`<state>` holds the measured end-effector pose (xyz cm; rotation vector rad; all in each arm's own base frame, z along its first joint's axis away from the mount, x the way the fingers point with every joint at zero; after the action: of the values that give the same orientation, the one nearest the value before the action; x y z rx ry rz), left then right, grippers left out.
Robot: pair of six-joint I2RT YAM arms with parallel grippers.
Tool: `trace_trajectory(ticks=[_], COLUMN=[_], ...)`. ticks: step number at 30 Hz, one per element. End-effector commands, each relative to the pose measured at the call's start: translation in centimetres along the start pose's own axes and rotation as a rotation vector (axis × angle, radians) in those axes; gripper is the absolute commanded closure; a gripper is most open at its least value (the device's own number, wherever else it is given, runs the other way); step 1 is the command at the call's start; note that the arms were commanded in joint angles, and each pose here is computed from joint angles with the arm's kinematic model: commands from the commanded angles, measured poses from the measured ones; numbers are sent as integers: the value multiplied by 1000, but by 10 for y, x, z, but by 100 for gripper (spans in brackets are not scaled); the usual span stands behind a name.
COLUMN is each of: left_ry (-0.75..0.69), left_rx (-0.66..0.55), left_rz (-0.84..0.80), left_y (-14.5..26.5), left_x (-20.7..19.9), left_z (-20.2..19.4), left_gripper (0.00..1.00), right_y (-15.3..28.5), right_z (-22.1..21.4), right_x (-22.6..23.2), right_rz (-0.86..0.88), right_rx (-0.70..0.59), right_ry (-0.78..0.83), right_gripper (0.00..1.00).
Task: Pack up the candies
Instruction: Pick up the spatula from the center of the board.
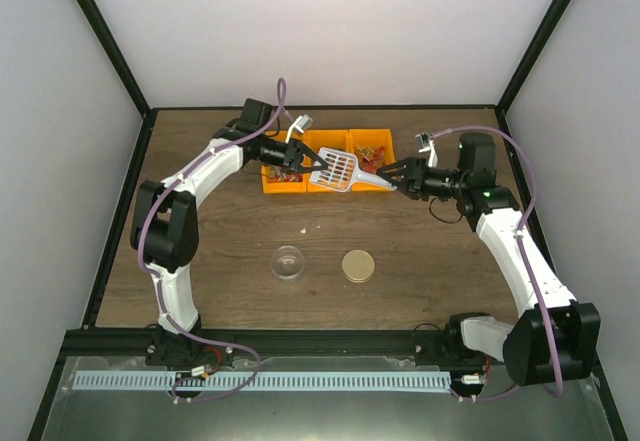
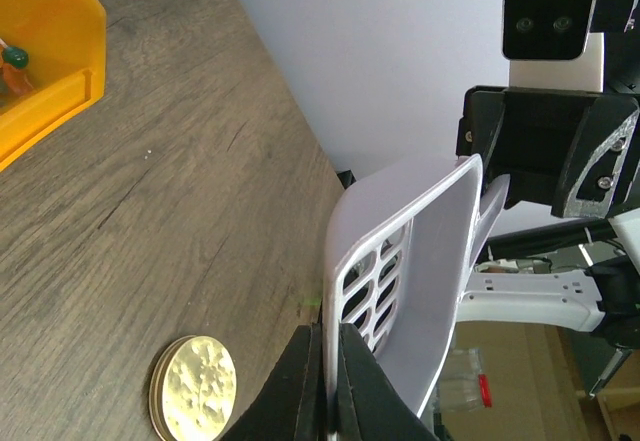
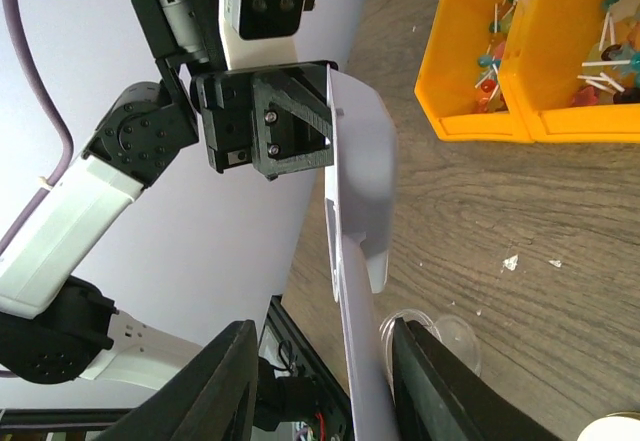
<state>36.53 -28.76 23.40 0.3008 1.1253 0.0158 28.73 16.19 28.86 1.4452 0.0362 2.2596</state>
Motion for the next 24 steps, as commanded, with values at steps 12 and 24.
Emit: trace_trajectory(ticks=[12, 24], left_ry=[-26, -26], left_rx=[2, 3], left_rz=[8, 10], left_y=[-1, 0], left_x=[0, 1], left_z=[1, -2], left_gripper=[96, 96], right_y=[-6, -5], right_z=[-11, -12], right_x=[-5, -8], right_rz=[-23, -41], right_rx=[22, 14], right_ry=[-10, -15], right_gripper=[72, 83])
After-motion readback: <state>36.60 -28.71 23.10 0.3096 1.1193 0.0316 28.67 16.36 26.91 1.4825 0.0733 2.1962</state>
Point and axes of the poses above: each gripper's point midway between its finger pads, its own y axis back along the fingers, its own x axis along the line the jaws close on, z = x × y, the point moved 2 cm from there along y, back along the fingers, and after that the axes turned 2 degrees about y, right-handed, at the moved point
